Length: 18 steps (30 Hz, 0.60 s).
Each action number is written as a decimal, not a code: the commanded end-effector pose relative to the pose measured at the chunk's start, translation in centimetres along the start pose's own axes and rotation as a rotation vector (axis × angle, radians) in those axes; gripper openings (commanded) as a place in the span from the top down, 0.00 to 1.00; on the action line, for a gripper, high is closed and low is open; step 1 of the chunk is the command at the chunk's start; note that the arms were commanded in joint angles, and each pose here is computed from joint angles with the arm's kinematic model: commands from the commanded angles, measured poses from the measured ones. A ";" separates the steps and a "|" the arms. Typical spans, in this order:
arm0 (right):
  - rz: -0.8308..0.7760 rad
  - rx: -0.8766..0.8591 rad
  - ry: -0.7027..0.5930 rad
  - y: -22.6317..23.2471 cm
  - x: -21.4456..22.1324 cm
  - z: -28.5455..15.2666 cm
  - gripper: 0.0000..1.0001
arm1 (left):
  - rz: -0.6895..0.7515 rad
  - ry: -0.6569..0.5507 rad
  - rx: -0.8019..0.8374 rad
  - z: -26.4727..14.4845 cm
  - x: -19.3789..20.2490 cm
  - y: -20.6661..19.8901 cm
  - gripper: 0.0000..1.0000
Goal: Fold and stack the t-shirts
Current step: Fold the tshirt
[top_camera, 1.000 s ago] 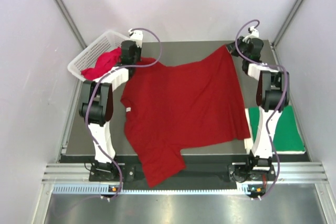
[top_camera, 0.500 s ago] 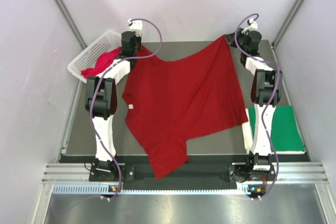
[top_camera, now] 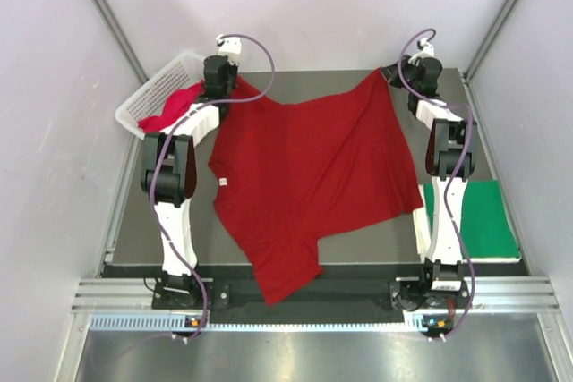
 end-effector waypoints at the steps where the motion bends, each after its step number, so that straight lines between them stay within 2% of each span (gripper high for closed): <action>1: -0.062 -0.036 -0.051 0.9 -2.1 -0.4 1.00 | -0.008 -0.152 -0.045 -2.7 -7.0 2.4 1.00; 10: -0.047 -0.052 -0.065 1.0 -2.5 -2.2 1.00 | 0.009 -0.152 -0.054 -6.0 -8.0 3.3 1.00; 18: -0.057 -0.053 -0.089 1.7 -4.1 -4.5 1.00 | 0.016 -0.070 0.040 -8.3 -6.5 2.4 1.00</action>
Point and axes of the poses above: each gripper's point midway between its finger pads, its own z axis out along the fingers, its own y axis along the line the jaws close on, x = y × z, the point moved 4 cm from there along -z, back along the fingers, and after that the axes turned 3 degrees about -z, right-handed, at the moved point
